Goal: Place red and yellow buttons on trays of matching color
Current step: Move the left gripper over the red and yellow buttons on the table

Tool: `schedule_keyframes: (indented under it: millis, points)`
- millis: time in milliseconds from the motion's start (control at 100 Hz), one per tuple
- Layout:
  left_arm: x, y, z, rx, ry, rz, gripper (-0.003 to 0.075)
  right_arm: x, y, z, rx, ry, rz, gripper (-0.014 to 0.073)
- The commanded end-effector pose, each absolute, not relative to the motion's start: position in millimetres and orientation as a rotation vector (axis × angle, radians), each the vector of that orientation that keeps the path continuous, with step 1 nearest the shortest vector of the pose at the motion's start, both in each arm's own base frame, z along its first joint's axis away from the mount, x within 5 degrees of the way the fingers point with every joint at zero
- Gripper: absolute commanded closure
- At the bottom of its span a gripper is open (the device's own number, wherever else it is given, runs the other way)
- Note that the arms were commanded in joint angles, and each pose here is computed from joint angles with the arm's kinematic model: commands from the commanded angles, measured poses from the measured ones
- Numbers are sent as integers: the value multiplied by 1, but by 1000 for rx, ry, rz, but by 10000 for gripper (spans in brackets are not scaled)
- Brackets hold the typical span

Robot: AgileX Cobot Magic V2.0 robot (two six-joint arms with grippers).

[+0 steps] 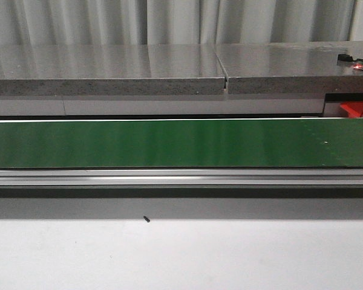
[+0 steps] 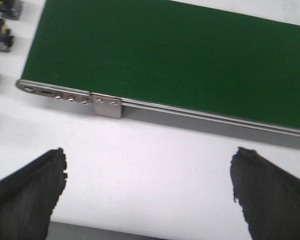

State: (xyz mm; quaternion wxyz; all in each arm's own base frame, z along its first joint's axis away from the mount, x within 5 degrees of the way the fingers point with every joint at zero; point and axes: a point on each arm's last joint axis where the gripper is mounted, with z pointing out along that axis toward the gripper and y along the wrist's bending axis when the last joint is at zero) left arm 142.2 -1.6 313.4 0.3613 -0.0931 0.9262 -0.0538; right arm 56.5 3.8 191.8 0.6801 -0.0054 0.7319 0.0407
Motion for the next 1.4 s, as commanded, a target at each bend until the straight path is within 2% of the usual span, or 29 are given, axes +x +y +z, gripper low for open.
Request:
schedule_keyframes:
  millis: [0,260,540,890,1390]
  points:
    - [146,10,327,-346,2286,-102,69,55,4,205,-23,1530,84,664]
    - [140,52,326,-660,2227,50,70,55,4,205,-23,1530,84,664]
    - [151,83,310,-809,2263,149,70,55,4,205,-23,1530,84,664]
    - [174,120,283,-928,2293,203,70,55,4,205,-23,1530,84,664]
    - [211,145,258,-965,2405,179,70,55,4,205,-23,1530,84,664]
